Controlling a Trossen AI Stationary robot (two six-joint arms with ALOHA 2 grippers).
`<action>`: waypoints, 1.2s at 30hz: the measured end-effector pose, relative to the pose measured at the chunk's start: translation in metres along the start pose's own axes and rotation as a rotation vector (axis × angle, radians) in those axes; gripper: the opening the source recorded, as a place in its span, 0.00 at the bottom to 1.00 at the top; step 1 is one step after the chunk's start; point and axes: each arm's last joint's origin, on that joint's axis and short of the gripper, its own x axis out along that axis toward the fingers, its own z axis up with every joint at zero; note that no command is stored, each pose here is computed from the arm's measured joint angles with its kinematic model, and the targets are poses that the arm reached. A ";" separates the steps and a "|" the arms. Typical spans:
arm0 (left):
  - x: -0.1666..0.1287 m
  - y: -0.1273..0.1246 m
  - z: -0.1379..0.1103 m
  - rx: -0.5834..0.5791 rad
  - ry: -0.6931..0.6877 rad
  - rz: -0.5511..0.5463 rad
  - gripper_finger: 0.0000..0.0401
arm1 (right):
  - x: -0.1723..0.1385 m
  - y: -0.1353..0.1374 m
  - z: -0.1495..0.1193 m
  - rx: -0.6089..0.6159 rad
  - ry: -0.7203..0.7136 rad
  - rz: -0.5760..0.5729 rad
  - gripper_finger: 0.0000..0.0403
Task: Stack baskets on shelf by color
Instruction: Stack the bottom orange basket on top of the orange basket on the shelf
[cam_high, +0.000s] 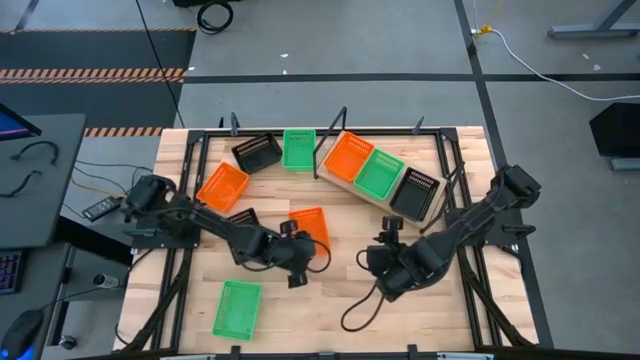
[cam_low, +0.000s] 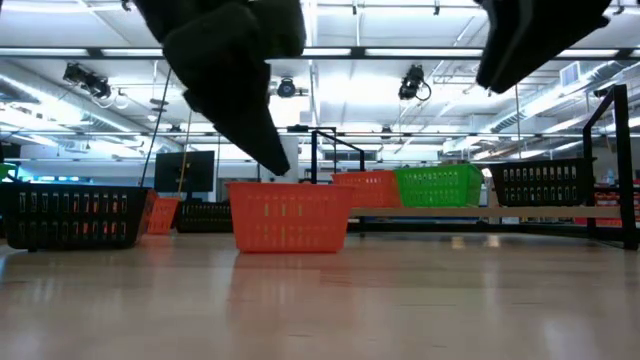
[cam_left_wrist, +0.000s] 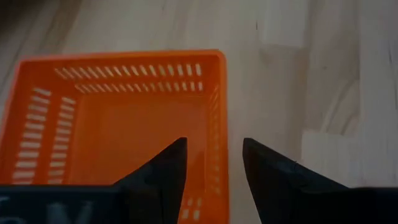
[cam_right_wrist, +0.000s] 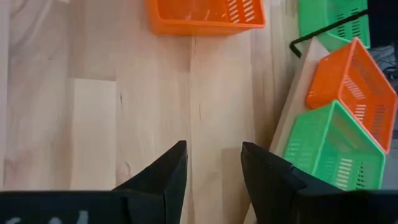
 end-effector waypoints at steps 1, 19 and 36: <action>0.001 0.002 0.001 0.006 -0.002 -0.006 0.41 | -0.003 0.000 -0.002 0.005 -0.001 -0.008 0.39; 0.044 0.005 -0.012 0.033 0.094 0.013 0.39 | -0.018 0.001 -0.014 0.042 -0.013 -0.044 0.39; 0.003 0.010 0.064 0.518 0.069 0.113 0.01 | -0.019 0.001 -0.015 0.045 -0.021 -0.057 0.39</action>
